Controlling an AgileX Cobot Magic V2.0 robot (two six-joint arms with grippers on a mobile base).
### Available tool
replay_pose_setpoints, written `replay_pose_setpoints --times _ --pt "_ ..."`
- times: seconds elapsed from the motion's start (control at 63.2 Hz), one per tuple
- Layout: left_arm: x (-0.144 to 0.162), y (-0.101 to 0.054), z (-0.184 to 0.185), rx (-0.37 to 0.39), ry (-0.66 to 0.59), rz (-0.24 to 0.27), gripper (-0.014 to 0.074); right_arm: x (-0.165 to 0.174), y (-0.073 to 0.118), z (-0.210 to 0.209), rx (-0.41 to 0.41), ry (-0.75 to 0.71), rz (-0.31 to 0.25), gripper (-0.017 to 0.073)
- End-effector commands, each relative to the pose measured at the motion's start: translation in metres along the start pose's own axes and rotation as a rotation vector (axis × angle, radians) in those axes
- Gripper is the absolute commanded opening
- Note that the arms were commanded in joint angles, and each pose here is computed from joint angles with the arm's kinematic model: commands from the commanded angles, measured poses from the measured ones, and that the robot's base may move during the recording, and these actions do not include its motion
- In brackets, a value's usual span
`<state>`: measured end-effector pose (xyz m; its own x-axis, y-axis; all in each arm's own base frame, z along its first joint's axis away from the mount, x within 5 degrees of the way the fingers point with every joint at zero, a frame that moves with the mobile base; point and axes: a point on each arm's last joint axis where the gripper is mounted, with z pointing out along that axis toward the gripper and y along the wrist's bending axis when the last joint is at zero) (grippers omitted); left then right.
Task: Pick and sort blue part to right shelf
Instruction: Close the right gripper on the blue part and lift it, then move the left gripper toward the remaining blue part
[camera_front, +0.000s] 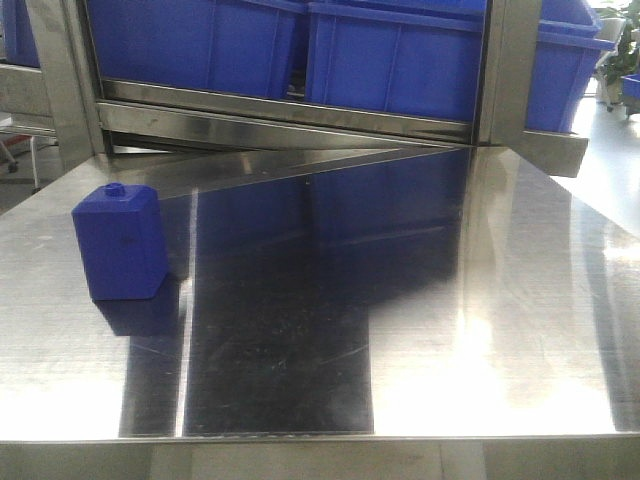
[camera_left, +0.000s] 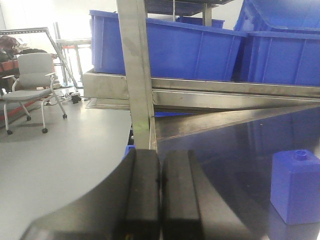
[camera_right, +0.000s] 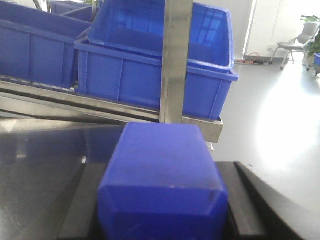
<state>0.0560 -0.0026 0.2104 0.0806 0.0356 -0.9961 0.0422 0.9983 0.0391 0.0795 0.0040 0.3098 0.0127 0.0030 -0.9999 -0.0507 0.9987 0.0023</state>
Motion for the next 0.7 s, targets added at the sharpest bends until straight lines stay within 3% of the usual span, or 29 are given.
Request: replay_pose_setpoints --times 0.0,0.681 --pt "-0.0002 0.0004 -0.0012 -0.007 -0.074 -0.009 0.0124 -0.0171 -0.0005 -0.0015 0.008 -0.105 -0.021 0.0398" --pt "-0.0002 0.0004 -0.0012 -0.007 -0.074 -0.009 0.0124 -0.0172 -0.0005 -0.0015 0.008 -0.106 -0.021 0.0398"
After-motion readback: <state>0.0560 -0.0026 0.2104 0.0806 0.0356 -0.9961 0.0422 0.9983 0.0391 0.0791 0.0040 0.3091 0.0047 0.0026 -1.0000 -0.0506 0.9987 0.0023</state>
